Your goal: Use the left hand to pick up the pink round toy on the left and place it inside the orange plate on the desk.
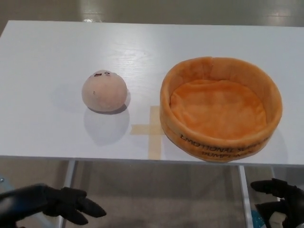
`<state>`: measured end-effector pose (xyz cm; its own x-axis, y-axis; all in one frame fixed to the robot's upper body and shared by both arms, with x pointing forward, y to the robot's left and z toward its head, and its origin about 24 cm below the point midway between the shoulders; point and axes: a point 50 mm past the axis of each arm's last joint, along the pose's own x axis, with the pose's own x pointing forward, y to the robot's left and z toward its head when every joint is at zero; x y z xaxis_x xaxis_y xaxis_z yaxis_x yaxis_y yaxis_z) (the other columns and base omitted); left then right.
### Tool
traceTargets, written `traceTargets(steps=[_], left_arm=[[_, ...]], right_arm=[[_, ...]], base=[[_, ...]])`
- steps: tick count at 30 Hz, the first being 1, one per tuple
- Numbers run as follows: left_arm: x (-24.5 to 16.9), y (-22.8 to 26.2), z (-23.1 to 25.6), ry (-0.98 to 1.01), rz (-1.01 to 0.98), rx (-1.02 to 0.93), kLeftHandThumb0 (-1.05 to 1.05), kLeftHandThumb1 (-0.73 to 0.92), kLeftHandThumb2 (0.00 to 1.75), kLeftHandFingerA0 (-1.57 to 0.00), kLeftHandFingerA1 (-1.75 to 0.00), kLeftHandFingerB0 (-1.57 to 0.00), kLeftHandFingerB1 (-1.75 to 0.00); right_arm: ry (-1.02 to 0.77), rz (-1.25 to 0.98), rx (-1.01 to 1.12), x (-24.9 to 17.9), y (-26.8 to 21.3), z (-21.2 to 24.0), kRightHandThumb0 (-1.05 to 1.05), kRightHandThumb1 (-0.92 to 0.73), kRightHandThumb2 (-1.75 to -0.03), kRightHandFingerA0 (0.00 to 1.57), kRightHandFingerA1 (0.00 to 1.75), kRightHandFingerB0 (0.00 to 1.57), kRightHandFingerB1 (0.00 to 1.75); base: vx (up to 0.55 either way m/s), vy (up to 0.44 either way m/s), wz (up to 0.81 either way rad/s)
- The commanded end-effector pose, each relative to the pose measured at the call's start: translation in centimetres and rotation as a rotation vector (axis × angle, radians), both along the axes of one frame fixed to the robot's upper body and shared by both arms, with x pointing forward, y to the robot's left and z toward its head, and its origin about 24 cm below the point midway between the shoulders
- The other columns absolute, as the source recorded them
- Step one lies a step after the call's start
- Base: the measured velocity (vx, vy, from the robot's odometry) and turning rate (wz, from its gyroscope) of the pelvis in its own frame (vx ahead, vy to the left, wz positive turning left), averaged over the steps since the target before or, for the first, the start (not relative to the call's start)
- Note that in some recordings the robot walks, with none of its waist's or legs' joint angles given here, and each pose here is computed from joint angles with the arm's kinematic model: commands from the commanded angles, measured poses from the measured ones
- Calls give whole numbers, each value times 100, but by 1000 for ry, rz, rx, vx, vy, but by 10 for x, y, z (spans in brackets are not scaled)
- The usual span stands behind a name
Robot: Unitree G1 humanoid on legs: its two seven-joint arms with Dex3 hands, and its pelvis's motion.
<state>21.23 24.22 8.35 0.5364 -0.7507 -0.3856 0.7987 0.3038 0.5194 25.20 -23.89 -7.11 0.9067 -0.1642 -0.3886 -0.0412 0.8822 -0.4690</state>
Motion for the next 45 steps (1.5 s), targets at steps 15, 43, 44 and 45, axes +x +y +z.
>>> traceTargets(steps=[15,43,44,45], left_arm=[[12,-34,133,-414,-117,-434,-37,63,58,-32,-35,-35,-35],[160,-55,94,-656,406,10,-20,41,89,0,-50,0,-45],[162,-55,93,-657,411,25,-20,41,89,0,-50,0,-45],[165,-56,92,-657,418,51,-28,29,67,0,-21,-8,-38]], right_arm=[[11,-32,10,-5,-6,-3,-13,-65,-58,67,60,64,50],[22,-20,-2,-17,-6,-9,-9,-65,-58,68,63,63,51],[21,-20,-3,-16,-6,-8,-9,-65,-58,68,63,63,51],[22,-17,-12,-15,-7,-8,-9,-65,-59,70,62,63,50]], base=[[0,0,0],[0,0,0],[0,0,0],[0,0,0]])
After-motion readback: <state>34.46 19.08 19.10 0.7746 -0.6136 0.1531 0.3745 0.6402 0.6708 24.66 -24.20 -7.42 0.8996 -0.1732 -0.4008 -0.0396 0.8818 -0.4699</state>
